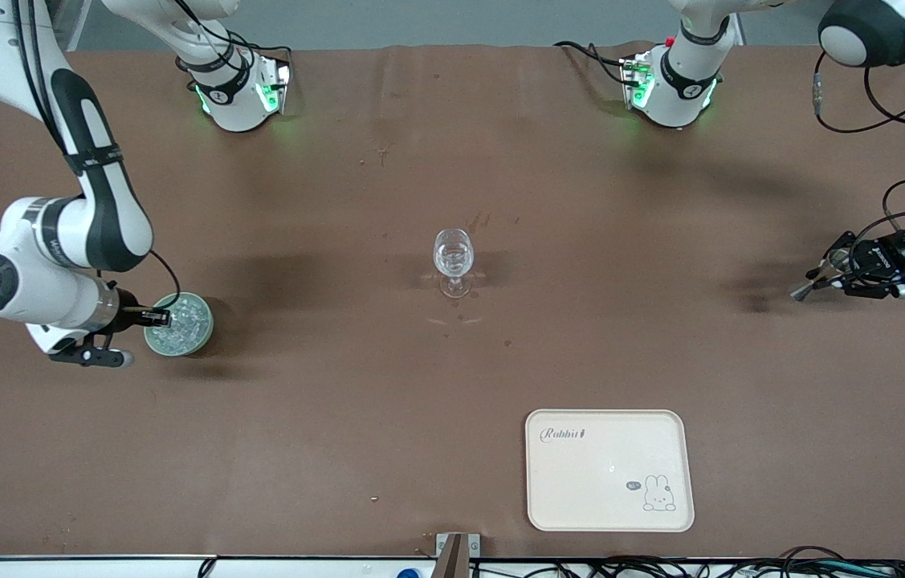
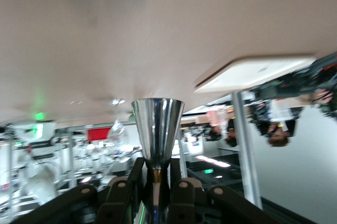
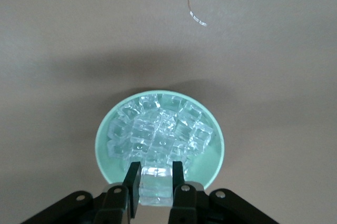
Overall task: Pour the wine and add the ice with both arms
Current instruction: 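Carry the jigger over the glass while the right gripper lifts the ice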
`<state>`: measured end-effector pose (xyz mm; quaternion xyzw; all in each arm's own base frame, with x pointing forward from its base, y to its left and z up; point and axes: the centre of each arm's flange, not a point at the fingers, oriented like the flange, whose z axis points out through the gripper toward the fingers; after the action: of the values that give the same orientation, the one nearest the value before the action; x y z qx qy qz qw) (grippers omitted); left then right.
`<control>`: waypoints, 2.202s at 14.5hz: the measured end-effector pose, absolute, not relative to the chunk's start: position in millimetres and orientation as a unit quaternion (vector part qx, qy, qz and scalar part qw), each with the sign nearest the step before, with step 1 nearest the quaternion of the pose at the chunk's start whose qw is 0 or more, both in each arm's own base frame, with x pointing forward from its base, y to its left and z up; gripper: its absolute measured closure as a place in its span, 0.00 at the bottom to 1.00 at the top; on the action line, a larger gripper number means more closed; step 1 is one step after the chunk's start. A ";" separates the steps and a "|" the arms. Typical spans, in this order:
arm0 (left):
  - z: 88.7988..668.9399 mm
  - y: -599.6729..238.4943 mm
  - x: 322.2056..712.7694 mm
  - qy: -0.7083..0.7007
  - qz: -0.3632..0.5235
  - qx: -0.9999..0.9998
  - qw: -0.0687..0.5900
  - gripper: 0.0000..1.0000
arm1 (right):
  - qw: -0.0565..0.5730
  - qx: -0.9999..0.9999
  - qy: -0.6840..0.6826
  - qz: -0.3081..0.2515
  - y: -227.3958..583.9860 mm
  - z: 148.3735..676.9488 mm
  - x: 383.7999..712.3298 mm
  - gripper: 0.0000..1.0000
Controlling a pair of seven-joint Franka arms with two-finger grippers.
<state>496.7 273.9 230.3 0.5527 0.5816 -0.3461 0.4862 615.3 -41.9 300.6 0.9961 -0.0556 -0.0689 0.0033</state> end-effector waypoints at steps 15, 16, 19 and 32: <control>327.6 -16.0 547.8 0.488 -0.450 0.643 0.381 0.78 | -0.006 0.996 -0.091 -0.006 -61.2 651.8 543.2 0.72; 327.1 -45.5 547.2 0.503 -0.446 0.644 0.365 0.78 | -0.007 0.996 -0.089 -0.004 -58.7 660.4 536.0 0.72; 329.5 -122.5 550.4 0.539 -0.422 0.648 0.335 0.78 | -0.007 0.996 -0.086 -0.005 -55.7 667.0 529.4 0.72; 323.2 -333.9 509.7 0.607 -0.236 0.694 0.307 0.78 | -0.007 0.997 -0.078 -0.010 -45.9 661.6 531.5 0.72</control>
<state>509.7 -333.9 323.2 0.6939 0.6068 -0.2362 0.3074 531.5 -45.9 661.6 0.9969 -0.0776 -0.0103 -0.0070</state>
